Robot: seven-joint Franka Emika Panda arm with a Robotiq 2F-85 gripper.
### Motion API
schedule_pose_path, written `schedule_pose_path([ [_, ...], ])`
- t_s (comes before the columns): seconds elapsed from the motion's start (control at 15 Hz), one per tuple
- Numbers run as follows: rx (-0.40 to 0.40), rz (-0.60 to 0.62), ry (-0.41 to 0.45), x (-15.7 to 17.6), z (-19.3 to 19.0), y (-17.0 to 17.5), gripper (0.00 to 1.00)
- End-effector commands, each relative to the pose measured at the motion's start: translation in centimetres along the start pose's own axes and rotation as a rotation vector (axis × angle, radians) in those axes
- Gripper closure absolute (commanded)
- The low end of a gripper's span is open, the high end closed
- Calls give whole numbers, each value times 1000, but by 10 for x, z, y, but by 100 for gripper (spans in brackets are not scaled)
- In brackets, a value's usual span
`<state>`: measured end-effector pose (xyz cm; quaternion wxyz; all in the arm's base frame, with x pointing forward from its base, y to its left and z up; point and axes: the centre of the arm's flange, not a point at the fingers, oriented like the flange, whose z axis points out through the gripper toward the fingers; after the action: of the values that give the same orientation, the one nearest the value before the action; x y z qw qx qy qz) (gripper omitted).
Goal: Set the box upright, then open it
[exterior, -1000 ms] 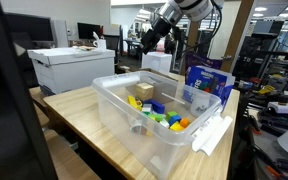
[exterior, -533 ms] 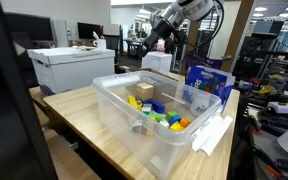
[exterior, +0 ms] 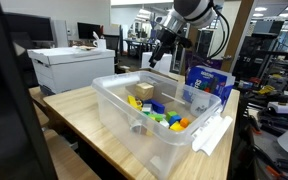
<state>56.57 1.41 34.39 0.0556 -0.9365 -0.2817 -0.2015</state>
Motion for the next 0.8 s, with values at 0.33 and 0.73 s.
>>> schedule_pose_path([
  [0.33,-301,-49,-224,30,1,-19,0],
  [0.73,-490,90,-307,61,-5,-10,0],
])
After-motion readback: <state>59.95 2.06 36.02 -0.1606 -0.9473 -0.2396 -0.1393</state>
